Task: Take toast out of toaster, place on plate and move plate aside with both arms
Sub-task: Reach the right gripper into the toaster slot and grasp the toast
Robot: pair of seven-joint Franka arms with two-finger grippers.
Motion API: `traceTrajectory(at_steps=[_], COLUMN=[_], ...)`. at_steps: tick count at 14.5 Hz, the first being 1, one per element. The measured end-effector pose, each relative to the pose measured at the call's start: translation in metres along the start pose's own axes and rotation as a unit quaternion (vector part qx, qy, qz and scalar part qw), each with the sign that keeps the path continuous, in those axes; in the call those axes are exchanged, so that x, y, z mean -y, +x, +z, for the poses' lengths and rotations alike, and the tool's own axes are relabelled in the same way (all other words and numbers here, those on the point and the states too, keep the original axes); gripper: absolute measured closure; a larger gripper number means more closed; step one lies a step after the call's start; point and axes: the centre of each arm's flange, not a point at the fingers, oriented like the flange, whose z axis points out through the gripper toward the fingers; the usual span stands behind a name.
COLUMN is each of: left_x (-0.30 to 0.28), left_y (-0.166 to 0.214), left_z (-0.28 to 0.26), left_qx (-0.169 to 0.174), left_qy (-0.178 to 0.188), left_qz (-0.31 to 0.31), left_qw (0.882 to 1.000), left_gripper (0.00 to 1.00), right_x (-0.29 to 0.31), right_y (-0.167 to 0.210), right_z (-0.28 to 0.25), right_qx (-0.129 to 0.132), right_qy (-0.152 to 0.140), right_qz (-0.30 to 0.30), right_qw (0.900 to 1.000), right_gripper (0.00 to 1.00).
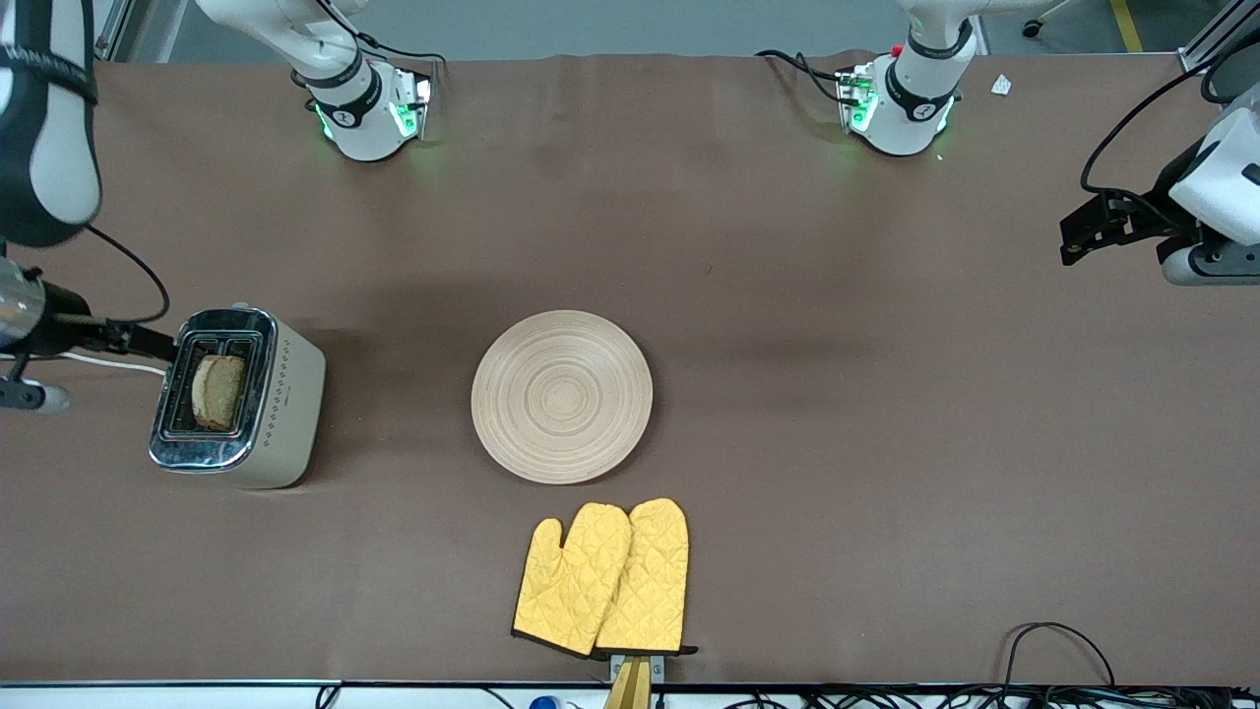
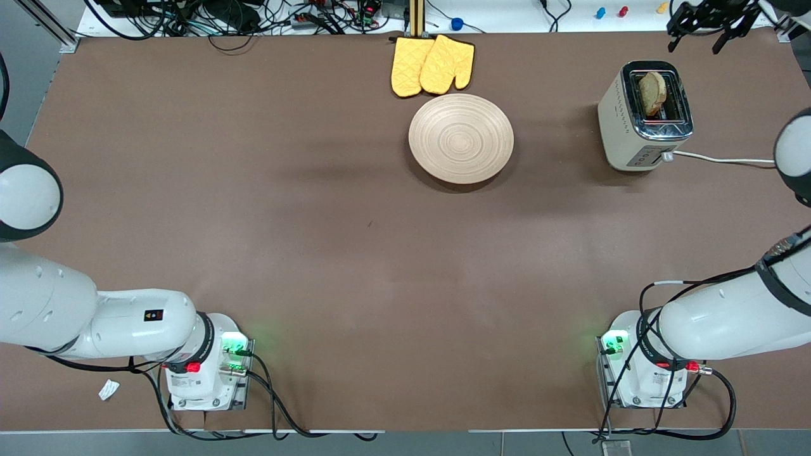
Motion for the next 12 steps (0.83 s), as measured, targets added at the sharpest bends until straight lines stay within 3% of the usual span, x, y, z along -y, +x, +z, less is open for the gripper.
traceTrajectory(at_steps=[8, 11, 12], left_x=[-0.003, -0.005, -0.006], left_y=[0.006, 0.012, 0.014], left_z=[0.005, 0.013, 0.017], left_qx=[-0.003, 0.000, 0.003], left_qy=[-0.020, -0.021, -0.022], left_qz=[0.001, 0.003, 0.003], left_qw=[1.000, 1.000, 1.000], left_gripper=[0.00, 0.00, 0.00], right_x=[0.010, 0.009, 0.009], right_y=[0.036, 0.038, 0.038], right_z=[0.087, 0.094, 0.095], right_qx=[0.019, 0.021, 0.022], right_qy=[-0.018, -0.019, -0.020], right_qz=[-0.002, -0.004, -0.006], right_qw=[1.000, 1.000, 1.000], right_gripper=[0.03, 0.14, 0.26])
